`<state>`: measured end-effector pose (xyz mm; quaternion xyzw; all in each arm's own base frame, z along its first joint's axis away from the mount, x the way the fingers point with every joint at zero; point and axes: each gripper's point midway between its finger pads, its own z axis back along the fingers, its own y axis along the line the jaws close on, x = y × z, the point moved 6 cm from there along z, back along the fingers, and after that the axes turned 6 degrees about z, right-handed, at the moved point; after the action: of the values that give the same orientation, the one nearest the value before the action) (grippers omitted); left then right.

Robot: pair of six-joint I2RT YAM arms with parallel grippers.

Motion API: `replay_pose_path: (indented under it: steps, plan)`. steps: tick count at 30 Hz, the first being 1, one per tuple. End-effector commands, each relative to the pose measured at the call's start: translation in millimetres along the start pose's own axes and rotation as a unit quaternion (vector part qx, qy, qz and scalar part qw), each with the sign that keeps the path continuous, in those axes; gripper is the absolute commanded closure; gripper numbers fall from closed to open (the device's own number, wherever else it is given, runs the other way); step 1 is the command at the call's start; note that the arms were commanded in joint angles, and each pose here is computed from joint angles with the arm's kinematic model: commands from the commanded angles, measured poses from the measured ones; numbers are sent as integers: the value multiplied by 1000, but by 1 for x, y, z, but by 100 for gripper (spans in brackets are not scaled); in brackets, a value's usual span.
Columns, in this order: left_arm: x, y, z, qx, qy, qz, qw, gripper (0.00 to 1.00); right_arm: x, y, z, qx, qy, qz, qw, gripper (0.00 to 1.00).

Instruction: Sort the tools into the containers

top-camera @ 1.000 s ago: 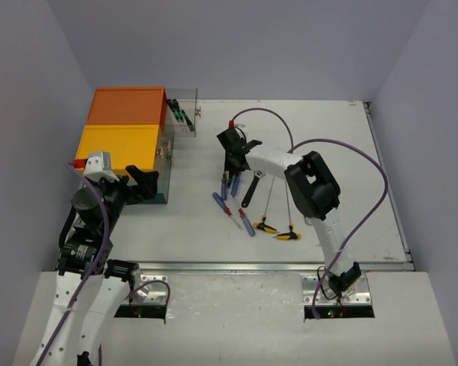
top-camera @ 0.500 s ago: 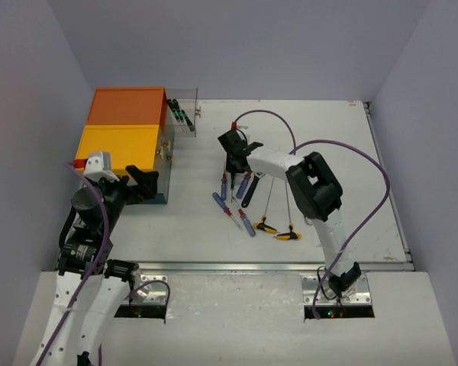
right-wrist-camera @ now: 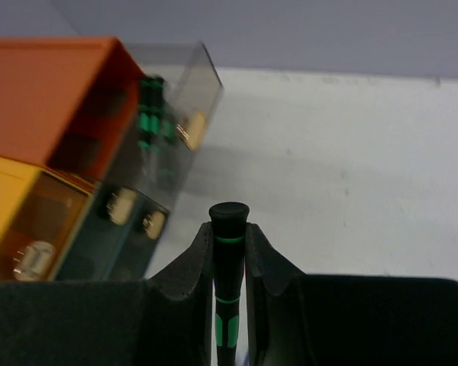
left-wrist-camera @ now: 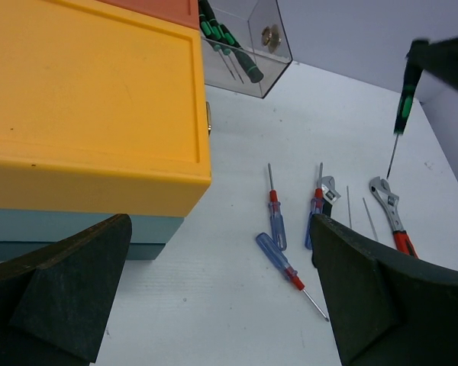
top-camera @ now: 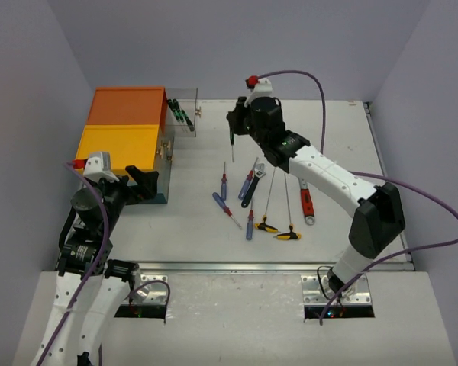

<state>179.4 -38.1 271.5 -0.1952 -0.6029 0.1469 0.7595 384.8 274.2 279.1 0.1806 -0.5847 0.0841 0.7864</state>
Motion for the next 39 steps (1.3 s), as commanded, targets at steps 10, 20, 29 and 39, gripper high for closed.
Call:
replay_pose_path:
  steps: [10, 20, 29, 39]
  plan:
    - [6, -6, 0, -17, -17, 3, 1000, 0, 144, 111, -63, 271, -323, 74, 904, 100]
    - [6, -8, 1, -23, -20, 2, 1000, 0, 103, 118, -145, 191, -348, 181, 900, 100]
    - [6, -9, 1, -26, -19, 1, 999, 0, 69, 116, -145, 225, -249, 191, 923, 81]
    - [3, -8, -3, -25, -8, 0, 1000, 0, 118, 69, -93, 98, -168, 146, 970, 25]
